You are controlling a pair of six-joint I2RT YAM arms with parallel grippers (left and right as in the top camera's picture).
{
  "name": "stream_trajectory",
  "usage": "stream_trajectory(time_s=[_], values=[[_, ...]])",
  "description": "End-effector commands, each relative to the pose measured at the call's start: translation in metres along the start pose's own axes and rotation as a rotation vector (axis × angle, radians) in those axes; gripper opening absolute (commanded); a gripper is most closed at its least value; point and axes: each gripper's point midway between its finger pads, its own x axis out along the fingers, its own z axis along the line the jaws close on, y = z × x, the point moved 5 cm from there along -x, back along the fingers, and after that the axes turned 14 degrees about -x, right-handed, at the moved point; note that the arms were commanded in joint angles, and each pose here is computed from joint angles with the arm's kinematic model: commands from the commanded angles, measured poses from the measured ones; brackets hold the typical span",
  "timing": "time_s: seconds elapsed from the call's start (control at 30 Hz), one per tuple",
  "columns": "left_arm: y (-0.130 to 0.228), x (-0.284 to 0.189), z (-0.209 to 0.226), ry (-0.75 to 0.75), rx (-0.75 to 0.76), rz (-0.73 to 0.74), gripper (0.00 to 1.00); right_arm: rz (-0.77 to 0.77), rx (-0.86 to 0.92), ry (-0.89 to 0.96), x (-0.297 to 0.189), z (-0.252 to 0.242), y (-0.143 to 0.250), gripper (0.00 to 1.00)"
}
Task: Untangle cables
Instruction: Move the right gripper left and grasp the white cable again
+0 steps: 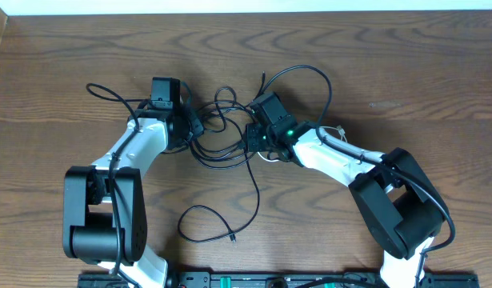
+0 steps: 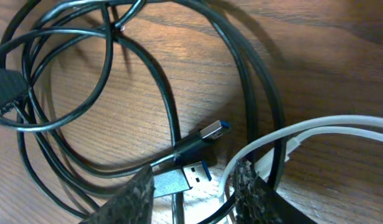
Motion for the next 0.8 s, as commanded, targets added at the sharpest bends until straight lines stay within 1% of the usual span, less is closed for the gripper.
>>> stream_trajectory(time_s=[0.0, 0.13, 0.33, 0.47, 0.57, 0.63, 0.67, 0.7, 0.77], values=[[0.0, 0.002, 0.001, -0.01, 0.007, -0.002, 0.33, -0.018, 0.024, 0.035, -0.004, -0.001, -0.002, 0.43], [0.0, 0.002, 0.001, -0.01, 0.007, -0.002, 0.33, -0.002, 0.046, 0.09, 0.004, -0.007, 0.005, 0.46], [0.0, 0.002, 0.001, -0.011, 0.007, -0.001, 0.33, 0.024, 0.052, 0.236, 0.022, -0.029, 0.02, 0.44], [0.0, 0.002, 0.001, -0.011, 0.007, -0.001, 0.33, 0.061, 0.054, 0.337, 0.019, -0.047, 0.029, 0.38], [0.0, 0.002, 0.001, -0.011, 0.007, -0.001, 0.33, 0.075, 0.058, 0.391, 0.016, -0.057, 0.032, 0.37], [0.0, 0.002, 0.001, -0.011, 0.007, -0.001, 0.33, 0.082, 0.07, 0.375, 0.016, -0.059, 0.032, 0.37], [0.0, 0.002, 0.001, -0.011, 0.007, -0.001, 0.33, 0.084, 0.043, 0.307, 0.017, -0.054, 0.027, 0.38], [0.0, 0.002, 0.001, -0.011, 0.007, -0.001, 0.33, 0.08, 0.033, 0.284, 0.015, -0.052, 0.024, 0.38], [0.0, 0.002, 0.001, -0.011, 0.007, -0.001, 0.33, 0.069, 0.043, 0.281, 0.01, -0.053, 0.019, 0.38]])
